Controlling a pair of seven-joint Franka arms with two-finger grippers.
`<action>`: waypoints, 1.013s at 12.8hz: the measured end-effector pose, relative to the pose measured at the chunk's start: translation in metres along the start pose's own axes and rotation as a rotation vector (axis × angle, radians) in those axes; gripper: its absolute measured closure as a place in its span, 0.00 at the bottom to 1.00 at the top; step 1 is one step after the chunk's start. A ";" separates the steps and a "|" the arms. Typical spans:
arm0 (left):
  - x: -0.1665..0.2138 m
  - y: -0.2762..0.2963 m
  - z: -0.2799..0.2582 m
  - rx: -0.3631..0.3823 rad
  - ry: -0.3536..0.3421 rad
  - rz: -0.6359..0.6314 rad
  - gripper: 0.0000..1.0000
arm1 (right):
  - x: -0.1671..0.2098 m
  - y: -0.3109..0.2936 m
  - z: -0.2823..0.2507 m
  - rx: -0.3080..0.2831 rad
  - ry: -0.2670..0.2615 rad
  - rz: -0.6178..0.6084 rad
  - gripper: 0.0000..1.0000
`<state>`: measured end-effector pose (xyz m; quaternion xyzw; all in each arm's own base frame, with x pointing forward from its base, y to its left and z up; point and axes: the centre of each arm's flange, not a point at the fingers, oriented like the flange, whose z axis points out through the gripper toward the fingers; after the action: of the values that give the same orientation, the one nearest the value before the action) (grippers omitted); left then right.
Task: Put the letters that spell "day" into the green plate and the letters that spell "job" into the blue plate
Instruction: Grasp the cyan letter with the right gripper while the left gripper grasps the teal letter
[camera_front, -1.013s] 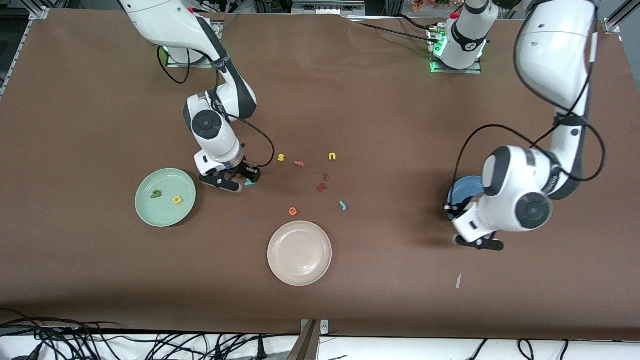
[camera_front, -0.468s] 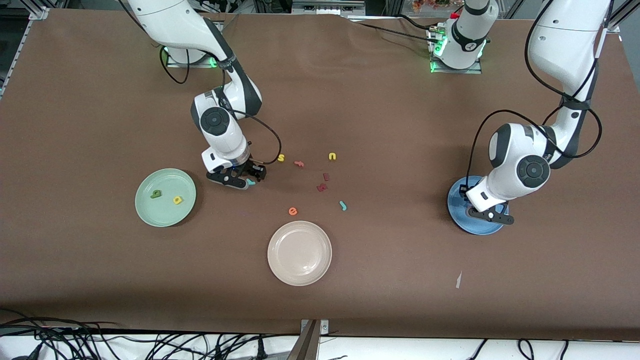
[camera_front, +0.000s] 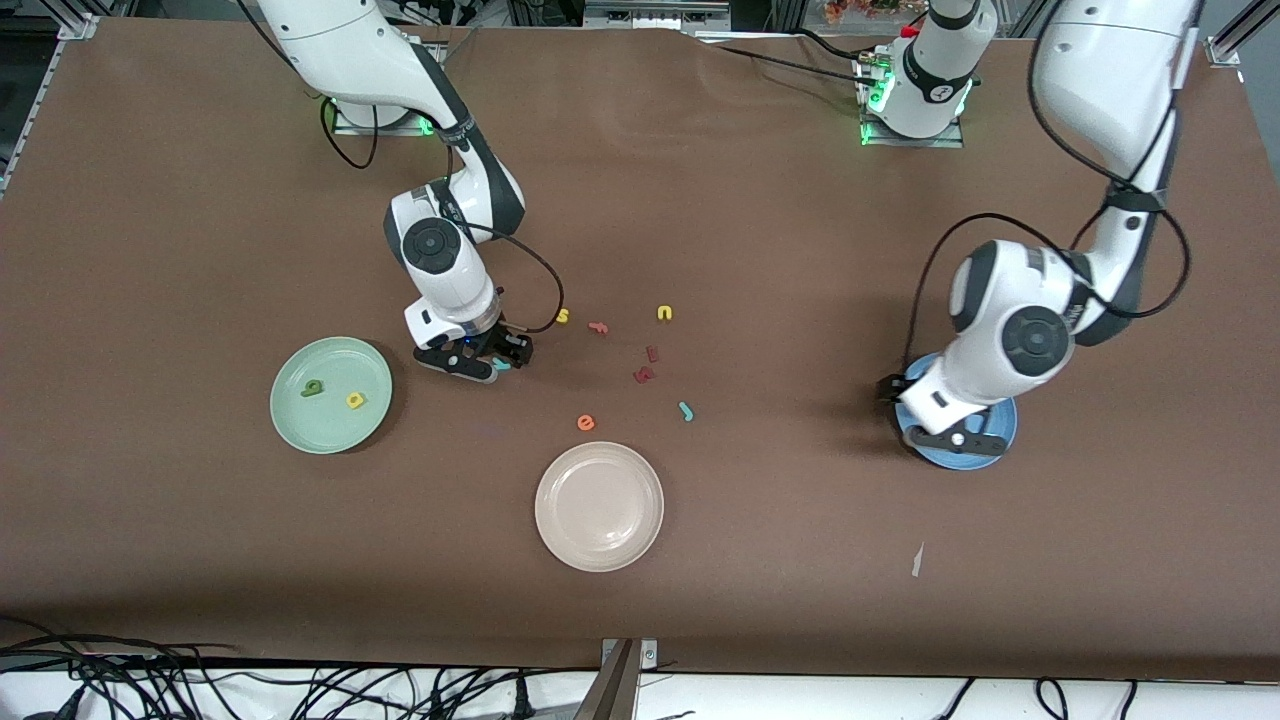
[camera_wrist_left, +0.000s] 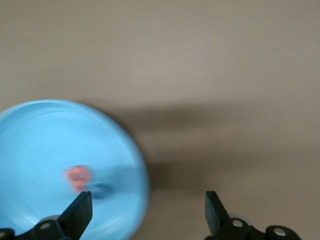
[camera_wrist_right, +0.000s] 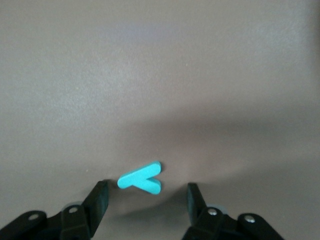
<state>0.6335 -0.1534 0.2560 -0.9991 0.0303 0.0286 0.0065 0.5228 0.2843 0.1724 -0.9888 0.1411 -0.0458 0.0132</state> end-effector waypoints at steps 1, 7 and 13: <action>0.002 0.036 -0.001 -0.022 0.008 -0.045 0.00 | 0.002 0.000 0.000 0.000 0.002 0.001 0.30; 0.013 0.178 0.028 -0.071 0.024 -0.339 0.00 | 0.005 -0.002 -0.002 0.005 0.010 0.001 0.55; 0.009 0.254 0.047 -0.099 0.036 -0.553 0.00 | 0.005 -0.004 -0.004 0.008 0.014 -0.002 0.63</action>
<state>0.6245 -0.4072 0.2055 -0.9689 -0.2446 0.0094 -0.0354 0.5286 0.2870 0.1773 -0.9886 0.1398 -0.0533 0.0161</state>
